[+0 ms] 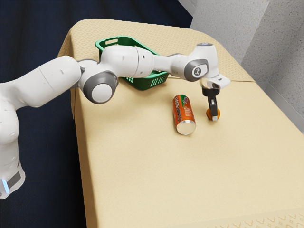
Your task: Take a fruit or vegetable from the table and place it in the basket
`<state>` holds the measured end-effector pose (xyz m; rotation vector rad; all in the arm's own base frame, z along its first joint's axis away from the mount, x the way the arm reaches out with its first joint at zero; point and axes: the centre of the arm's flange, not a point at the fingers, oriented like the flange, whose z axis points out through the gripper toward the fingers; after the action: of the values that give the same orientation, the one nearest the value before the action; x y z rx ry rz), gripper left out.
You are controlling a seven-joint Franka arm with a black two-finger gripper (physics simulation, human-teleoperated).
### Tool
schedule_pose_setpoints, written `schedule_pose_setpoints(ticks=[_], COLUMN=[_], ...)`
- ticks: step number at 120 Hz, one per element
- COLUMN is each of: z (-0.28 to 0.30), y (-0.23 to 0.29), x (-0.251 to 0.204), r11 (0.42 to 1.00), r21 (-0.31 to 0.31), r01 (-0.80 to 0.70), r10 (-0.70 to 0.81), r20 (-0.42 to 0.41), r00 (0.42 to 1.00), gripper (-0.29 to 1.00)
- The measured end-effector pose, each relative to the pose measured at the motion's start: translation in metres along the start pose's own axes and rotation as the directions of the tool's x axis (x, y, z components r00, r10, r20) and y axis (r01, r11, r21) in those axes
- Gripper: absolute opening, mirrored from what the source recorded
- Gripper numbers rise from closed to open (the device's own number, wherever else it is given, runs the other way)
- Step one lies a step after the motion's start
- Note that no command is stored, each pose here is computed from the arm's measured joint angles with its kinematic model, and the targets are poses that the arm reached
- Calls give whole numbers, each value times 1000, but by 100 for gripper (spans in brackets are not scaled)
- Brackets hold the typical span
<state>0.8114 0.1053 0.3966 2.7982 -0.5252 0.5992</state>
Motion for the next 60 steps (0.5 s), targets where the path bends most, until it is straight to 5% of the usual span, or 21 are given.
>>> schedule_pose_setpoints(ticks=[19, 31, 60], z=[-96, -197, -284], y=[66, 115, 14], x=[43, 33, -101], r11=[983, 951, 881], r21=[152, 284, 436], r01=[-104, -121, 181], r10=[103, 90, -308], r20=[14, 117, 239], r00=[995, 989, 921], gripper=[34, 35, 34])
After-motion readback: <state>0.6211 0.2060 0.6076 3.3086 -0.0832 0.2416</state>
